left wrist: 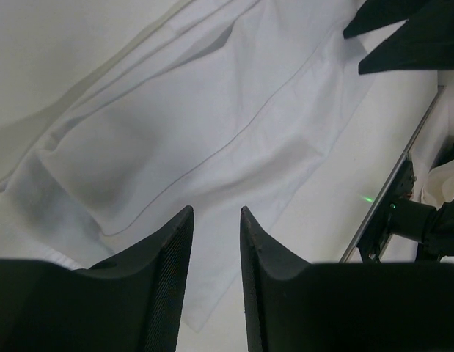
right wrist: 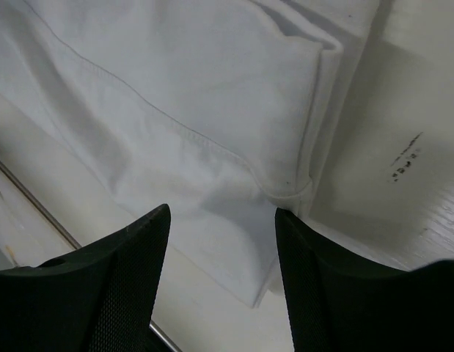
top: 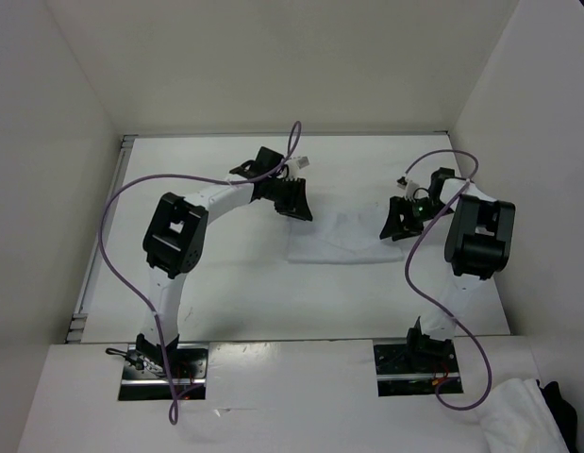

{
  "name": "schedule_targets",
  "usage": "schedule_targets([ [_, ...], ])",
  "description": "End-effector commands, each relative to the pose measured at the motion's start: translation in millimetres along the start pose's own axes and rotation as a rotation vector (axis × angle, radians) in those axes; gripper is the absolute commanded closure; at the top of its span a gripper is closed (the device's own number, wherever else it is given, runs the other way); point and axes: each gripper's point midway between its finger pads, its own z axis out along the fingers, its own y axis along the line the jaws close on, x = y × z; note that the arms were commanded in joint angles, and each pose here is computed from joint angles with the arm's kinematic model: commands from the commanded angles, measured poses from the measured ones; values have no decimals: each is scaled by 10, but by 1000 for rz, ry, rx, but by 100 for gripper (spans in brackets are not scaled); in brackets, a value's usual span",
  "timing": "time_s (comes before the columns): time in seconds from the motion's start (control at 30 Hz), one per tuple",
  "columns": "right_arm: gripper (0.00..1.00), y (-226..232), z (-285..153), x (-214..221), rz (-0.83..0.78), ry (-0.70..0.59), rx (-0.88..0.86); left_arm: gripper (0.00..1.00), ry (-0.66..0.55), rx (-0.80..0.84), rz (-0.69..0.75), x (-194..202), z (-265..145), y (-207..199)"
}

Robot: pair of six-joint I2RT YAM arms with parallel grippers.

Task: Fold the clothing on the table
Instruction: Fold the skirt

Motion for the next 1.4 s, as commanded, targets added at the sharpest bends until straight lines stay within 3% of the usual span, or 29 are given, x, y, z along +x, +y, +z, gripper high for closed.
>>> schedule_targets([
  [0.0, 35, -73, -128, -228, -53, -53, 45, 61, 8, 20, 1, 40, -13, -54],
  [0.33, 31, 2, -431, -484, -87, -173, 69, 58, -4, 4, -3, 86, -73, -59],
  [0.53, 31, -249, -400, -627, -59, -191, 135, 58, 15, -14, -11, 157, -71, -10],
  [0.77, 35, -495, -138, -613, 10, -128, 139, 58, 33, -47, -34, 247, -59, 147],
  [1.0, 38, -398, 185, -544, 12, -54, 101, 58, 41, -69, -67, 311, -95, 341],
  [1.13, 42, -391, 283, -520, 23, -40, 84, 58, 53, -84, -87, 343, -128, 445],
  [1.37, 60, -353, 417, -359, 32, 9, 34, 58, 62, -98, -109, 417, -167, 572],
])
